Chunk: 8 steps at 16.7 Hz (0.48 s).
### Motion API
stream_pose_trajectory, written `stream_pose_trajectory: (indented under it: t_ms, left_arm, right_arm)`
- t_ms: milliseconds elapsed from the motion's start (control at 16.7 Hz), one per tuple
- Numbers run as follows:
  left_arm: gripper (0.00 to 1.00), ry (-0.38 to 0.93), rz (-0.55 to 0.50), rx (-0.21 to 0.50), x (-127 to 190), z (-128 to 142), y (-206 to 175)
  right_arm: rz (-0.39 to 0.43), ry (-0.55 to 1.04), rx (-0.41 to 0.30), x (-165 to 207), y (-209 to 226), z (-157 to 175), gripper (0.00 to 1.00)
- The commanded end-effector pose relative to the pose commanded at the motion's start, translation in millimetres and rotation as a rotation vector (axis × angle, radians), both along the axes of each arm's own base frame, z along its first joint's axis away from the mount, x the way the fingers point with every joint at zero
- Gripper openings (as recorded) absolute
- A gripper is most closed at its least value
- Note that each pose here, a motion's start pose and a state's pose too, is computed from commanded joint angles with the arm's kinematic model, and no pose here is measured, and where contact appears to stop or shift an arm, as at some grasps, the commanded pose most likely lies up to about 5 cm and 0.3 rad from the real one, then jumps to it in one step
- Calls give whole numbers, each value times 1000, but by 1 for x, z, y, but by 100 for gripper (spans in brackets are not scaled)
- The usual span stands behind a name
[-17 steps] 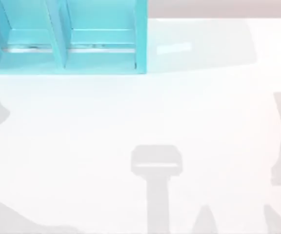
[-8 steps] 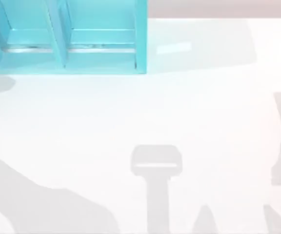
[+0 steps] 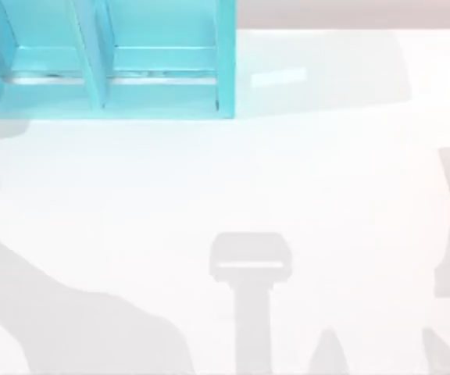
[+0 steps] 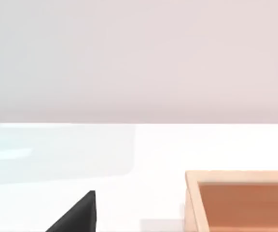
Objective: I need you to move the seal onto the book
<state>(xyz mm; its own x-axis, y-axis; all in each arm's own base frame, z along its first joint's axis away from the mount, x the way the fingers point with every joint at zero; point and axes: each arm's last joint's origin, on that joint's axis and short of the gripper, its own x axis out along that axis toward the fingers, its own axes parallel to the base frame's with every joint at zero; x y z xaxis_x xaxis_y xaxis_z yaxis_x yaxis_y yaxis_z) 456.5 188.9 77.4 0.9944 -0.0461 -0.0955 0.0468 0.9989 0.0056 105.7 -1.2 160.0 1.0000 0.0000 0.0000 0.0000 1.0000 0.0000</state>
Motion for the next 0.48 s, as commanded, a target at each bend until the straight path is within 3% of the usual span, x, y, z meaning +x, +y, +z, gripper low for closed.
stream_pose_trajectory:
  t_ms: [480]
  left_arm:
    - [32,0,0,0,0,0,0]
  right_arm:
    - [0,0,0,0,0,0,100]
